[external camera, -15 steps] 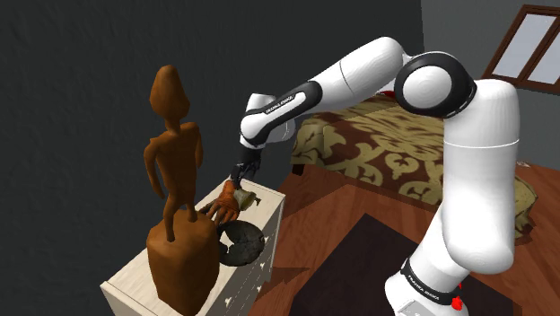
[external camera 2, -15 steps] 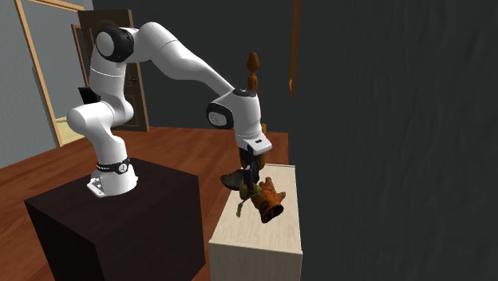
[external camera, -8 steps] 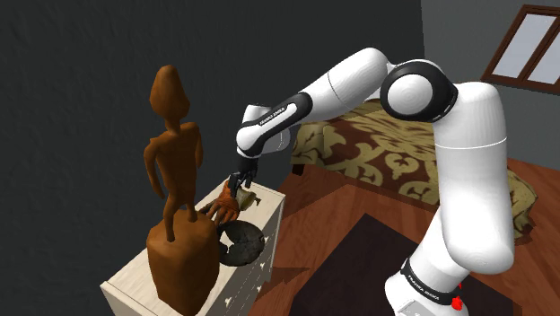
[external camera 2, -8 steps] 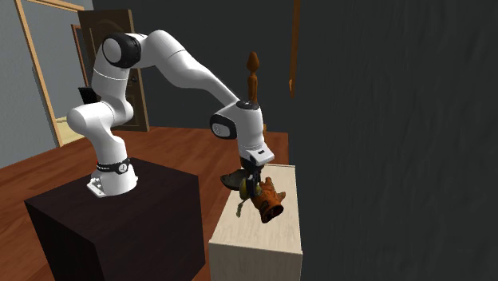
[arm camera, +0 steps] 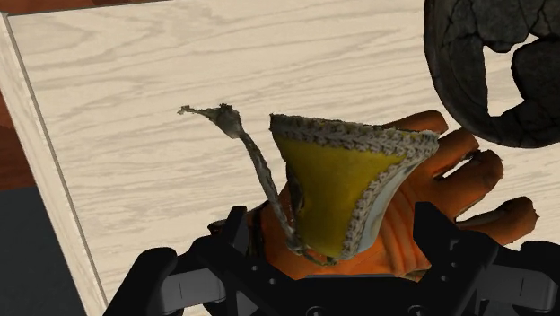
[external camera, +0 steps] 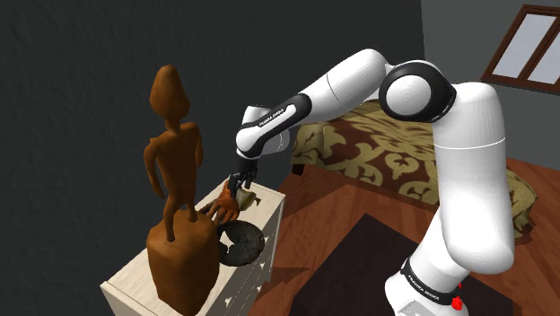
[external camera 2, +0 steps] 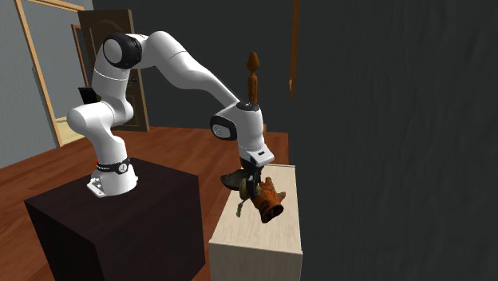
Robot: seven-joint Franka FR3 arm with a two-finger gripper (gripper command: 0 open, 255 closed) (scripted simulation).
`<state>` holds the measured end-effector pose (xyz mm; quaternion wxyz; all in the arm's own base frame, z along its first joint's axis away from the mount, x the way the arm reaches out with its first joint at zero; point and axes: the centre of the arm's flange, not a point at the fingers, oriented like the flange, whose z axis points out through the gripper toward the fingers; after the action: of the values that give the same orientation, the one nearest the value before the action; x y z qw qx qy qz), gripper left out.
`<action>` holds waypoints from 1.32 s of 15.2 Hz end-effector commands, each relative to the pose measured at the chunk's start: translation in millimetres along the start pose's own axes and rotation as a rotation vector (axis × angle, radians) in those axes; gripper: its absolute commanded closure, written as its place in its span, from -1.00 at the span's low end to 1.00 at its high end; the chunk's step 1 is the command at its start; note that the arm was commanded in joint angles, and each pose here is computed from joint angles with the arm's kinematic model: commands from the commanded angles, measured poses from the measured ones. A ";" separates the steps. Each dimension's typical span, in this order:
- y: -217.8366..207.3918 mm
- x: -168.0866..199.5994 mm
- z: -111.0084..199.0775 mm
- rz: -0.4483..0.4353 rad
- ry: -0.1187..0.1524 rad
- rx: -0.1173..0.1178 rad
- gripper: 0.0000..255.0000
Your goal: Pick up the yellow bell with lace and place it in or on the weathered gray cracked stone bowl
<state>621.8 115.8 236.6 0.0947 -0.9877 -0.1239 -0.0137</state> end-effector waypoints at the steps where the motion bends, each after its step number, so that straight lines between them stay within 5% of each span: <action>1: 0.0 0.0 0.0 0.000 0.000 0.000 1.00; 10: 0.0 0.0 0.0 0.000 0.000 0.000 1.00; 20: -9.7 2.7 -51.8 0.000 0.000 0.000 1.00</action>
<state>621.8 116.1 283.8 0.0948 -0.9877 -0.1239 -0.0139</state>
